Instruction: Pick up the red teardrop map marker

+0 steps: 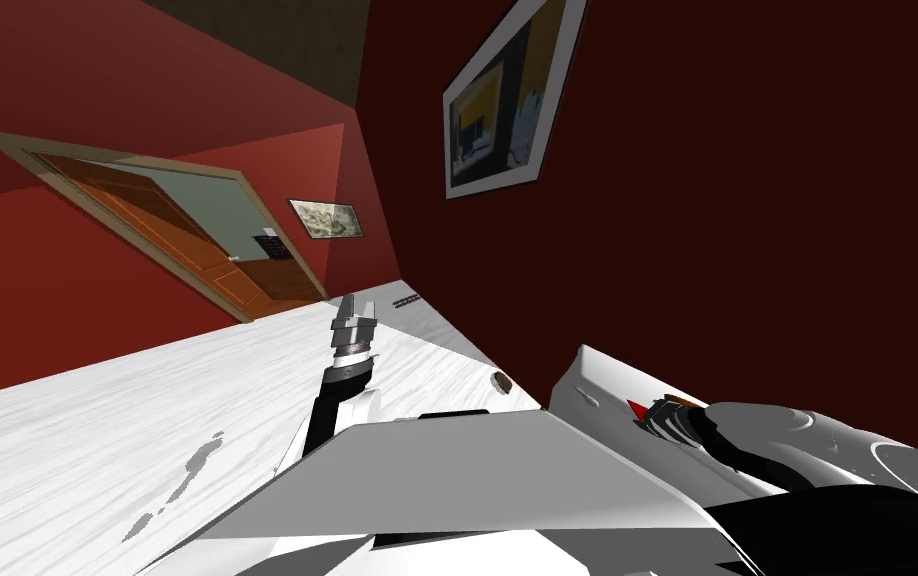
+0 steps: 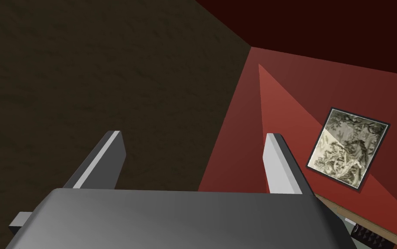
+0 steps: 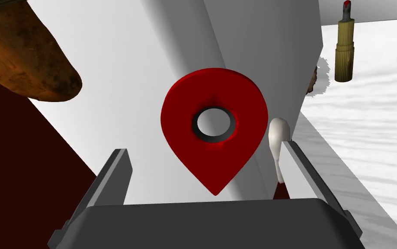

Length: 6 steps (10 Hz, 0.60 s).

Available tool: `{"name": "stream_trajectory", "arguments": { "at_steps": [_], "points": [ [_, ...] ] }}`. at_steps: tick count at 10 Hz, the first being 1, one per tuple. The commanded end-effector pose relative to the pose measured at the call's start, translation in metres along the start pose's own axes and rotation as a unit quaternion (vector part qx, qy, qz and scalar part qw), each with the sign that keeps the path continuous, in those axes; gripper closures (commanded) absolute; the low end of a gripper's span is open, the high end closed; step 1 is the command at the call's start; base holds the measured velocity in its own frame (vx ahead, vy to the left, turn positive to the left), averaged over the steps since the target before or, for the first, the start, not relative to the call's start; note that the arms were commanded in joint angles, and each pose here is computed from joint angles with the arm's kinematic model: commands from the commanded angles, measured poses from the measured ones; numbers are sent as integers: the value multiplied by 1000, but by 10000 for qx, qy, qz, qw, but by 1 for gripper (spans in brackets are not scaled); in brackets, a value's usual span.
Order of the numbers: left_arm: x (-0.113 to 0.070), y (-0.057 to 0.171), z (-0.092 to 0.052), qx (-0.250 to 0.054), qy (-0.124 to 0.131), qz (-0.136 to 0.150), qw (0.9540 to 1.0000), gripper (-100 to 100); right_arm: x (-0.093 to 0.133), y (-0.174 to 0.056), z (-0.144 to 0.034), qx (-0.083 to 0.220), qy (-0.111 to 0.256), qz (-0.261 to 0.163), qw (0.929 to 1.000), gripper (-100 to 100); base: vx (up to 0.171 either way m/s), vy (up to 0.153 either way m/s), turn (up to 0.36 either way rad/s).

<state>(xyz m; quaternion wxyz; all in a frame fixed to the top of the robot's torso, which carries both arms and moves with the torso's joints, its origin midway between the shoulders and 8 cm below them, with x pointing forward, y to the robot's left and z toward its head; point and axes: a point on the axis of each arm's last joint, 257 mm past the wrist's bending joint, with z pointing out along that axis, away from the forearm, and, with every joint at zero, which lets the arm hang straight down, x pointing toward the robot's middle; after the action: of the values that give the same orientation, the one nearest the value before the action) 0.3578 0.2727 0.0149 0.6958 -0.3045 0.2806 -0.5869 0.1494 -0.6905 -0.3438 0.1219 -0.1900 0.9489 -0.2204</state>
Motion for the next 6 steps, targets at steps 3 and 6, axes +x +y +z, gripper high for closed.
{"name": "stream_trajectory", "arguments": {
  "at_steps": [3,6],
  "points": [
    [0,0,0,0,0,0,10000,0,16,-5,10,70,98,242,9996,-100,-76,7,150],
    [0,0,0,-1,0,0,10000,0,14,-3,8,42,80,202,9998,100,-13,5,6]
  ]
}}
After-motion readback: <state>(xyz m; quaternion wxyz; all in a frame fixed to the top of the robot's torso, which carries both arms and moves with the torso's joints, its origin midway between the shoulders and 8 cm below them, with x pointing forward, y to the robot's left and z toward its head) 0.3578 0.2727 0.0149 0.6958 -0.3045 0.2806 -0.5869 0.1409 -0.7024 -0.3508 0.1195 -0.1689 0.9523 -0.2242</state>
